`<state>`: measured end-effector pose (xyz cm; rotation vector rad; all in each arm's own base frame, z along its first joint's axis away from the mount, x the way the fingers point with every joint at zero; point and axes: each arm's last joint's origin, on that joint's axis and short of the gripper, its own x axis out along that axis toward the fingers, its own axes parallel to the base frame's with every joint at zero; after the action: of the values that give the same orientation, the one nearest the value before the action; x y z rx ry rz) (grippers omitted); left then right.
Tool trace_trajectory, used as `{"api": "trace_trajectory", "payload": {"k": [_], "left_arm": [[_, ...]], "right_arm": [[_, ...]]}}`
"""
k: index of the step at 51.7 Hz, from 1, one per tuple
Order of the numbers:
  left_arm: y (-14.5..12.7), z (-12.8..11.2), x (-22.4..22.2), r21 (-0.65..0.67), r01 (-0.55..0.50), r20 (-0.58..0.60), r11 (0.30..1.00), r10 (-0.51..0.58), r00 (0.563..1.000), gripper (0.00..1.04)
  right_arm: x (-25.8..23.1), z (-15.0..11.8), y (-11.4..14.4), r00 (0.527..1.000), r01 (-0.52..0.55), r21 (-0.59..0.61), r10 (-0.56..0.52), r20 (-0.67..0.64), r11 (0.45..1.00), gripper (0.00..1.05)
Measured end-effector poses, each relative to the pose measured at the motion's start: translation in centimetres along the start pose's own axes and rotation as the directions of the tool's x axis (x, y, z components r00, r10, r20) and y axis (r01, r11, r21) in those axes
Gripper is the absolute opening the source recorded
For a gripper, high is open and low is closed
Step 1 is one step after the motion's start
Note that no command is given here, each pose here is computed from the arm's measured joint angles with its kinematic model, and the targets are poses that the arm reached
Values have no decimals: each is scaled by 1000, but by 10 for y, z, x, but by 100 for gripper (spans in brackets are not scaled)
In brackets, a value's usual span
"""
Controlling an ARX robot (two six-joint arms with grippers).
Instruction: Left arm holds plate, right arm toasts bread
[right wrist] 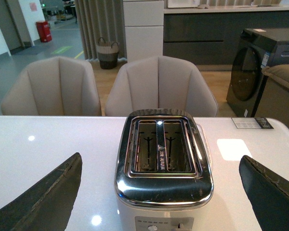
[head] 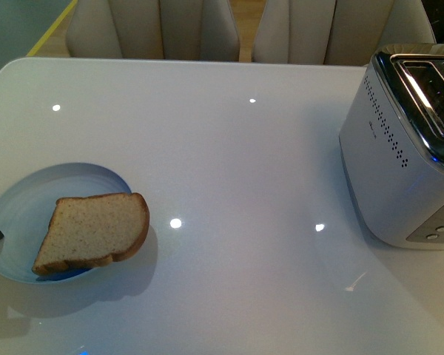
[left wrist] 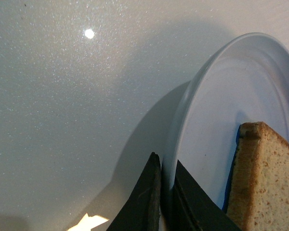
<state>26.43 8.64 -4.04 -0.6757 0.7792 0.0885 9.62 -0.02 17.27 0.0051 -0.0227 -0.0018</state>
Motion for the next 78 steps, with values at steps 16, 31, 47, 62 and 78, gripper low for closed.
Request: {"api": "trace_trajectory", "payload": {"k": [16, 31, 47, 62, 78], "left_arm": [[-28, 14, -40, -32, 76, 68, 997, -74, 995, 3], [-74, 18, -85, -92, 76, 68, 993, -70, 995, 3], [-141, 20, -111, -55, 129, 57, 990, -125, 990, 3], [-215, 7, -115, 18, 204, 5, 979, -204, 979, 3], [-258, -6, -114, 29, 251, -23, 968, -250, 968, 3]], "right_arm": [[0, 0, 0, 1000, 0, 0, 0, 0, 1000, 96], [0, 0, 0, 1000, 0, 0, 0, 0, 1000, 96], [0, 0, 0, 1000, 0, 0, 0, 0, 1000, 96], [0, 0, 0, 1000, 0, 0, 0, 0, 1000, 96], [0, 0, 0, 1000, 0, 0, 0, 0, 1000, 96]]}}
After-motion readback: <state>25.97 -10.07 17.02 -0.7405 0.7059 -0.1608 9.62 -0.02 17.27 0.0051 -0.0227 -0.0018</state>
